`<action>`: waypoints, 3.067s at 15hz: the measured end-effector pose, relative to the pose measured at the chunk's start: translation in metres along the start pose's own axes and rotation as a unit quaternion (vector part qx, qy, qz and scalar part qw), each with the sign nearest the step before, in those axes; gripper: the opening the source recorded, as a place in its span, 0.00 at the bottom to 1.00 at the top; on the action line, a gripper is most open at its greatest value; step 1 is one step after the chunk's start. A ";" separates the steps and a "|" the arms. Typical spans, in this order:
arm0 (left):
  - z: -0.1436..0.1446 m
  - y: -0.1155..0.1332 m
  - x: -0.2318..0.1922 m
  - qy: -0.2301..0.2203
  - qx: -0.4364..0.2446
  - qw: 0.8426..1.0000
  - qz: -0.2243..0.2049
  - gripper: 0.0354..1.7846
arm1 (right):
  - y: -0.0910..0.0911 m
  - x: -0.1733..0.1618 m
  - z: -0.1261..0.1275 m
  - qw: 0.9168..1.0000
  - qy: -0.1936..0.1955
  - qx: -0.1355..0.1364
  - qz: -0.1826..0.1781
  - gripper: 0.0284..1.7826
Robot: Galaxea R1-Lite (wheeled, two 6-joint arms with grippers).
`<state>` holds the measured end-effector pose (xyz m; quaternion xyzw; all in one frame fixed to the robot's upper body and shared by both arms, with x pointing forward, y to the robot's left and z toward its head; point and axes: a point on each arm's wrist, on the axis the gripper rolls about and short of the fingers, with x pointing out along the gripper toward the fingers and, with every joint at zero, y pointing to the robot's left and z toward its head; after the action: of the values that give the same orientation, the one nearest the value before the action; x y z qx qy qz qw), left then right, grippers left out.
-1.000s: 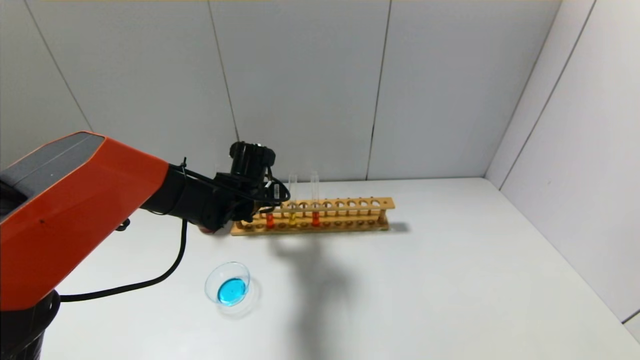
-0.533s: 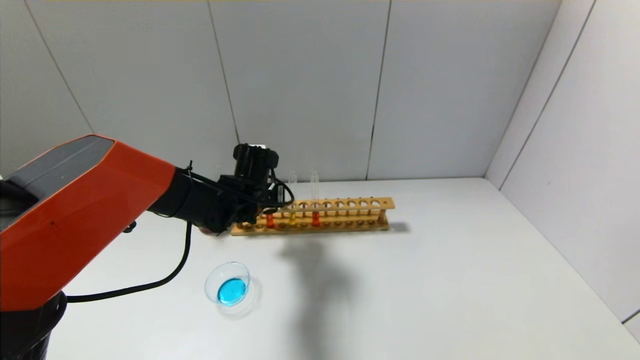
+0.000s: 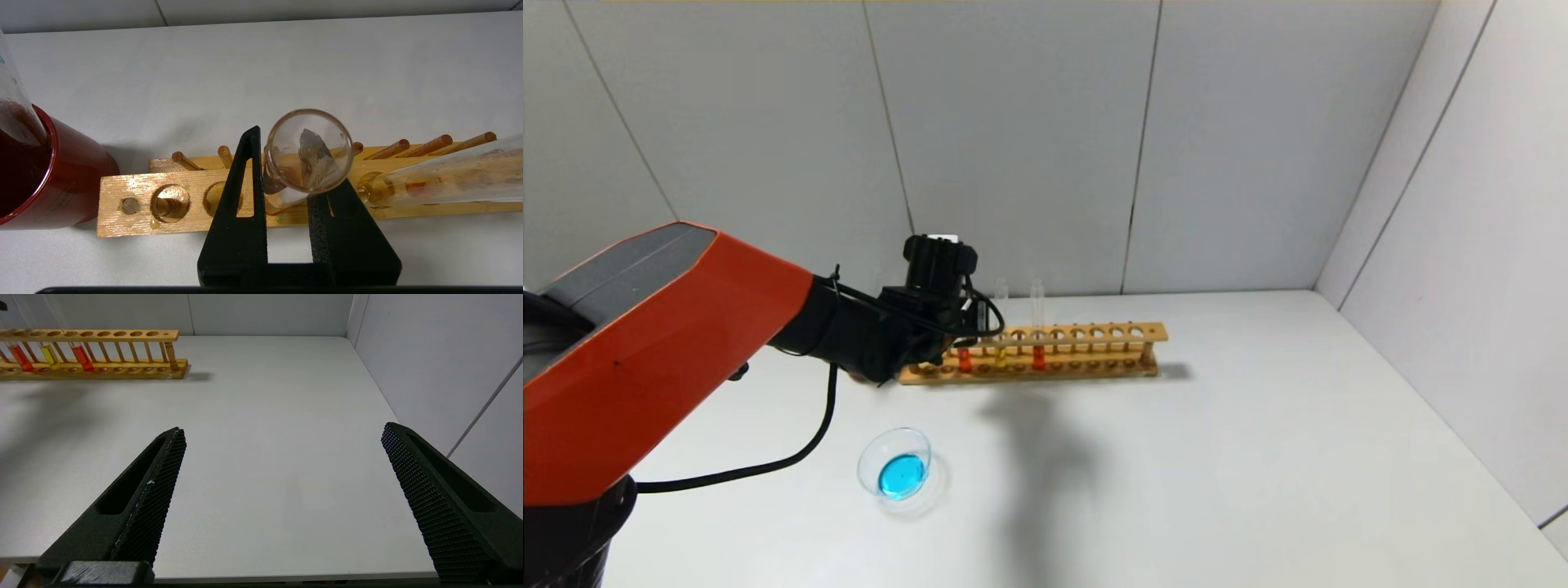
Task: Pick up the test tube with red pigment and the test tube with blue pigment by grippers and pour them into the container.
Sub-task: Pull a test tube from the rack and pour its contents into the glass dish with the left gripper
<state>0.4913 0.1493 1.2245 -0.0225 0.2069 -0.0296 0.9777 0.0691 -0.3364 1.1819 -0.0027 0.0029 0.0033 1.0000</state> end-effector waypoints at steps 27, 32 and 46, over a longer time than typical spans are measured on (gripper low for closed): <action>0.049 0.134 -0.199 -0.124 0.510 0.828 -0.195 0.17 | 0.000 0.000 0.000 1.000 0.000 0.000 0.000 0.98; 0.041 0.135 -0.193 -0.125 0.625 0.746 -0.193 0.17 | 0.000 0.000 0.000 1.000 0.000 0.000 0.000 0.98; 0.014 0.140 -0.144 -0.221 0.748 0.590 -0.211 0.17 | 0.000 0.000 0.000 1.000 0.000 0.000 0.000 0.98</action>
<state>0.3726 0.2991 1.2874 0.6675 -0.1205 -0.3738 0.6326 0.0691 -0.3364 1.1819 -0.0025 0.0031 0.0033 1.0000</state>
